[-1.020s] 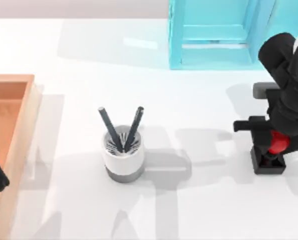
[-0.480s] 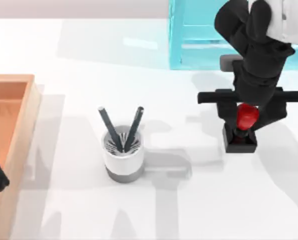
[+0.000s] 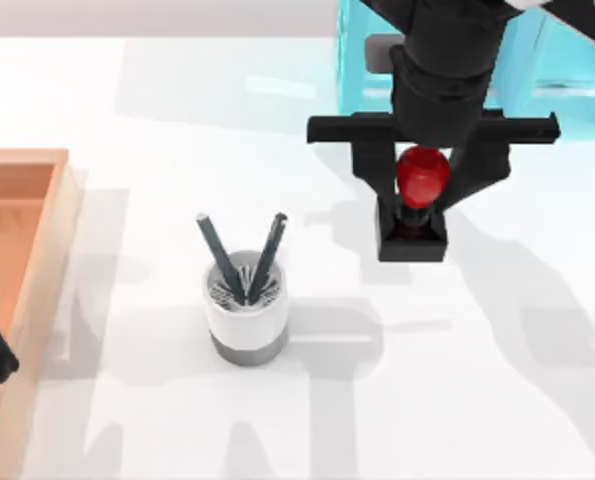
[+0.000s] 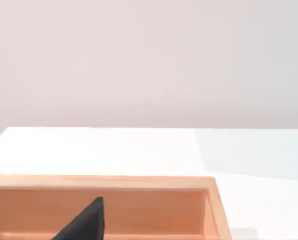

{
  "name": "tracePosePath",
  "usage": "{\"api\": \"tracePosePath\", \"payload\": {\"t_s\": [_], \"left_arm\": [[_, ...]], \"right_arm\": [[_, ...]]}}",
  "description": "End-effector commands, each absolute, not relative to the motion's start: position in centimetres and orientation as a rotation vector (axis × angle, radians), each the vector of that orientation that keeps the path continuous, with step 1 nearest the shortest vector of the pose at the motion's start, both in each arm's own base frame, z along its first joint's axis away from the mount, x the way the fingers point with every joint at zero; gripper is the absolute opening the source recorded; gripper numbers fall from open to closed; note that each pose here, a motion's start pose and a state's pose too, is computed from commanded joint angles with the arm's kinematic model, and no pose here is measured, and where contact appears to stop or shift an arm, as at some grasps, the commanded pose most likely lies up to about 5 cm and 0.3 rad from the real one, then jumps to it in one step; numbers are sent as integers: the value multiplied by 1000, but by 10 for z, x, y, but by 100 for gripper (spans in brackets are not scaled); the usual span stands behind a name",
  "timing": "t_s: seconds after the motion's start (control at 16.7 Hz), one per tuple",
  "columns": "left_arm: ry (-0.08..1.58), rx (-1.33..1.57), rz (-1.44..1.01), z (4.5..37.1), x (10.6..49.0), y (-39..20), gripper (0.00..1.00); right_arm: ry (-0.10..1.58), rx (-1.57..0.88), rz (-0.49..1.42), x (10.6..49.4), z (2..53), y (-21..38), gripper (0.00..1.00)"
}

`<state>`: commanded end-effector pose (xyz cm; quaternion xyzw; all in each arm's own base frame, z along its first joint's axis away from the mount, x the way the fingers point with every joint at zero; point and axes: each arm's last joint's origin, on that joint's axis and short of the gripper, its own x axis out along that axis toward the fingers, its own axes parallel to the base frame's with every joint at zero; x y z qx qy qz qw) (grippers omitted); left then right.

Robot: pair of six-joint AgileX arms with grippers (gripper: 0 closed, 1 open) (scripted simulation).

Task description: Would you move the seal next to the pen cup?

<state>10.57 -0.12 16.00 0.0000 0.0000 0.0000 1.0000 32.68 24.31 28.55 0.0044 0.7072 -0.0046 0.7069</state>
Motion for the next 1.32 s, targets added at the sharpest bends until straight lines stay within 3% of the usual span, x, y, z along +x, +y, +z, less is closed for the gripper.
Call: {"api": "tracePosePath", "payload": {"t_s": [1.32], "left_arm": [[0, 0, 0, 160, 106, -1, 100]], "right_arm": [[1571, 8, -8, 338, 294, 290, 0]]}}
